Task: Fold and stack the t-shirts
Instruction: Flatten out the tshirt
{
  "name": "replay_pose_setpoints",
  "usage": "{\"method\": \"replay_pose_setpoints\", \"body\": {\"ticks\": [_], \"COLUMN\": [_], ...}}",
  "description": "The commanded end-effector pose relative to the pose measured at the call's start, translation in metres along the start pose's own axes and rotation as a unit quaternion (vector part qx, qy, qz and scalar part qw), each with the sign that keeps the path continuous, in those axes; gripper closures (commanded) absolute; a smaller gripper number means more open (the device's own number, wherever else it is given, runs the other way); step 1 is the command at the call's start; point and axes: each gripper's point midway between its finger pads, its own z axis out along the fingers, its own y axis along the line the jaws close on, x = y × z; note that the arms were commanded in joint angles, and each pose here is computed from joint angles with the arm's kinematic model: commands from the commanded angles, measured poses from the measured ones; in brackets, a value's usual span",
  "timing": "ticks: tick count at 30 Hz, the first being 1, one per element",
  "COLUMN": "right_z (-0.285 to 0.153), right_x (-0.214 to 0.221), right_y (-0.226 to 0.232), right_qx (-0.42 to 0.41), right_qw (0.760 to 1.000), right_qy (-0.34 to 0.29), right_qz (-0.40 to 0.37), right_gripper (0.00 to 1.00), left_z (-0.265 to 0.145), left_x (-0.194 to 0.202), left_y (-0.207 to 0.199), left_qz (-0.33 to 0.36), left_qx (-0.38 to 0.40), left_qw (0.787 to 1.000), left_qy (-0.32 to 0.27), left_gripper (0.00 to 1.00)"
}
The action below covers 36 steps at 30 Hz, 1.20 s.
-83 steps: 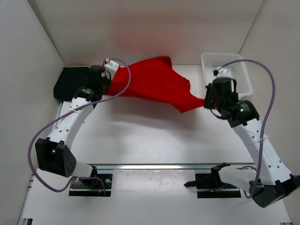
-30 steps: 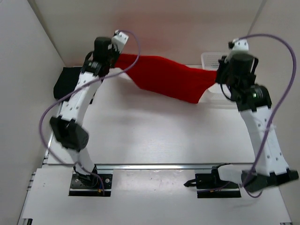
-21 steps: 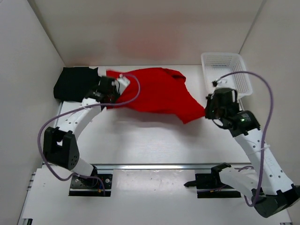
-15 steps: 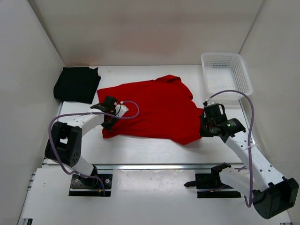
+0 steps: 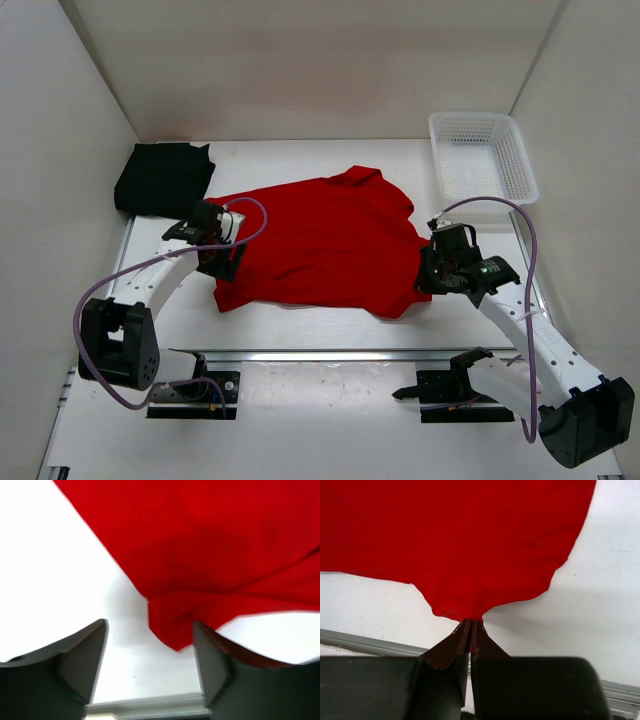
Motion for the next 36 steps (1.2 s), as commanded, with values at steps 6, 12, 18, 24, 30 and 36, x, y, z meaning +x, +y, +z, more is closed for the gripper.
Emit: {"method": "replay_pose_setpoints", "body": {"ticks": [6, 12, 18, 24, 30, 36], "right_z": [-0.008, -0.013, -0.022, -0.023, -0.025, -0.023], "right_x": [-0.020, -0.019, -0.022, -0.025, -0.031, -0.036], "right_y": [0.020, 0.019, 0.022, 0.021, 0.021, 0.015], "right_qx": [-0.028, -0.024, -0.020, -0.014, -0.013, -0.012], "right_qw": [0.999, 1.000, 1.000, 0.999, 0.999, 1.000], "right_qy": [-0.013, 0.003, 0.014, 0.030, 0.026, 0.022], "right_qz": [-0.012, -0.005, 0.010, 0.017, 0.015, 0.015], "right_gripper": [1.00, 1.00, 1.00, 1.00, 1.00, 1.00], "left_z": [-0.014, -0.009, 0.003, 0.022, 0.042, 0.043], "left_x": [0.012, 0.029, 0.061, 0.059, 0.062, 0.059], "left_y": [-0.026, -0.033, -0.027, -0.029, -0.044, -0.048], "left_qz": [-0.167, -0.313, -0.393, -0.424, -0.440, -0.433], "left_qx": [0.114, 0.154, 0.107, 0.113, 0.138, 0.153], "left_qw": [0.978, 0.934, 0.905, 0.891, 0.880, 0.881], "left_qy": [0.059, 0.074, 0.123, 0.117, 0.117, 0.113], "left_gripper": [0.37, 0.34, 0.32, 0.24, 0.21, 0.50]}}
